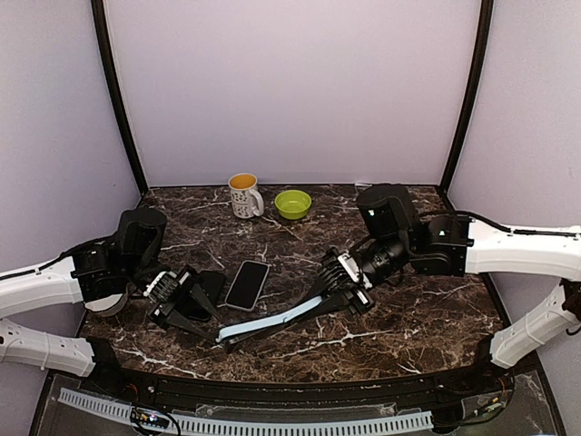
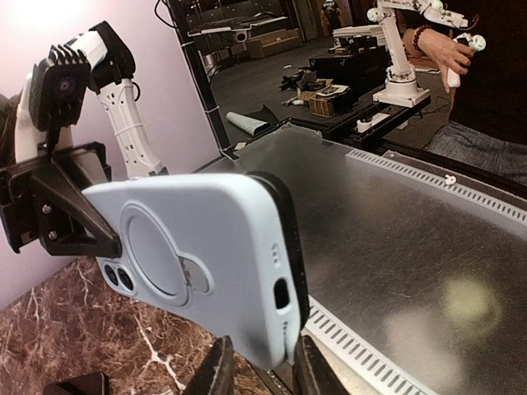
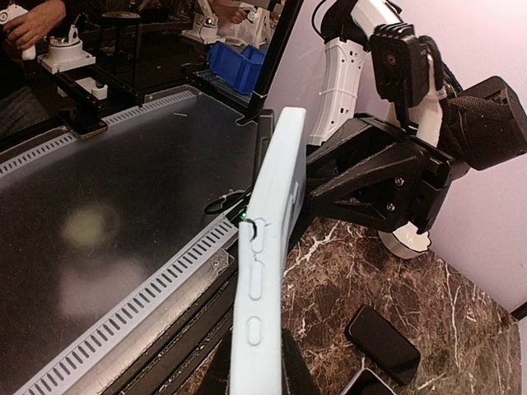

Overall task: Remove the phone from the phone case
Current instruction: Remove the bottom left corner of the phone case.

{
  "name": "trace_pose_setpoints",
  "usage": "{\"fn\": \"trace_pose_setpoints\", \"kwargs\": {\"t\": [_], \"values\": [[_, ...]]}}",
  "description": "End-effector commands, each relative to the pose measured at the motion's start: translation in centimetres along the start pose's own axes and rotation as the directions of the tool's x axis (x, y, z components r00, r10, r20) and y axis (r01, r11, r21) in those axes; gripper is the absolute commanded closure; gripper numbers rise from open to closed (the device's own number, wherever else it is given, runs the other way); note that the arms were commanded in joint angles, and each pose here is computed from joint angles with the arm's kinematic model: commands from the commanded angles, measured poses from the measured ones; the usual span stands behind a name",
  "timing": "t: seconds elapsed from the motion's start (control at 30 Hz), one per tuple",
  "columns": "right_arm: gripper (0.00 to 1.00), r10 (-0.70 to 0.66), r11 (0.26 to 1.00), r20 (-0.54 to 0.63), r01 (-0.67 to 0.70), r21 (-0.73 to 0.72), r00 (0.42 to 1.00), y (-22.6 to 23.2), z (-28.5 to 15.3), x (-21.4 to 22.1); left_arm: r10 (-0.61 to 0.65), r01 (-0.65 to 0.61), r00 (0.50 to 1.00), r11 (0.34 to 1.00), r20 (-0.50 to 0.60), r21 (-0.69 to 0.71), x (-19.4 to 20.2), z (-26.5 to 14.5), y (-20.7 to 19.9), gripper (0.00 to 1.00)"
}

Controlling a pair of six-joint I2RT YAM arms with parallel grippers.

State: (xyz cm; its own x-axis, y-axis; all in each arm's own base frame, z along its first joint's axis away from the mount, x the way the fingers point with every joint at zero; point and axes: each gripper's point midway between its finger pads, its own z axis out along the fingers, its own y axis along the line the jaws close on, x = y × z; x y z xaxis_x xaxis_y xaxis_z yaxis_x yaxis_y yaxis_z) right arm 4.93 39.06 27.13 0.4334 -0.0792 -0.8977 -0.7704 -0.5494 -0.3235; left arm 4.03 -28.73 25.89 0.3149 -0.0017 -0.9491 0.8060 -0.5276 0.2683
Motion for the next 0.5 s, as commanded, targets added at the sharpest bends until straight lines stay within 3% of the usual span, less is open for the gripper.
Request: {"fn": "trace_pose_setpoints", "kwargs": {"t": [0.0,0.03,0.17,0.37,0.47], "values": [[1.0,-0.041,0.999,0.053,0.043,-0.033,0.998,1.7,0.3,-1.8,0.06,-0.06,0.998,0.998,0.0,-0.037,-1.1,-0.4,0.8,0.59],[1.0,-0.058,0.998,0.047,0.058,-0.003,0.997,1.5,0.0,-1.8,0.064,-0.064,0.998,0.997,-0.008,-0.048,-1.0,-0.5,1.0,0.51],[1.0,-0.076,0.993,-0.002,0.076,0.088,0.997,0.8,-0.7,-1.0,0.093,-0.096,0.995,0.992,-0.033,-0.082,-1.0,-0.7,1.3,0.43],[1.0,-0.088,0.965,-0.078,0.104,0.239,0.993,-0.6,-2.2,0.4,0.163,-0.177,0.982,0.971,-0.095,-0.162,-1.0,-1.3,2.2,0.4],[1.0,-0.1,0.925,-0.126,0.139,0.353,0.987,-2.0,-3.4,1.0,0.213,-0.253,0.962,0.93,-0.169,-0.267,-0.7,-2.0,3.9,0.4]]}}
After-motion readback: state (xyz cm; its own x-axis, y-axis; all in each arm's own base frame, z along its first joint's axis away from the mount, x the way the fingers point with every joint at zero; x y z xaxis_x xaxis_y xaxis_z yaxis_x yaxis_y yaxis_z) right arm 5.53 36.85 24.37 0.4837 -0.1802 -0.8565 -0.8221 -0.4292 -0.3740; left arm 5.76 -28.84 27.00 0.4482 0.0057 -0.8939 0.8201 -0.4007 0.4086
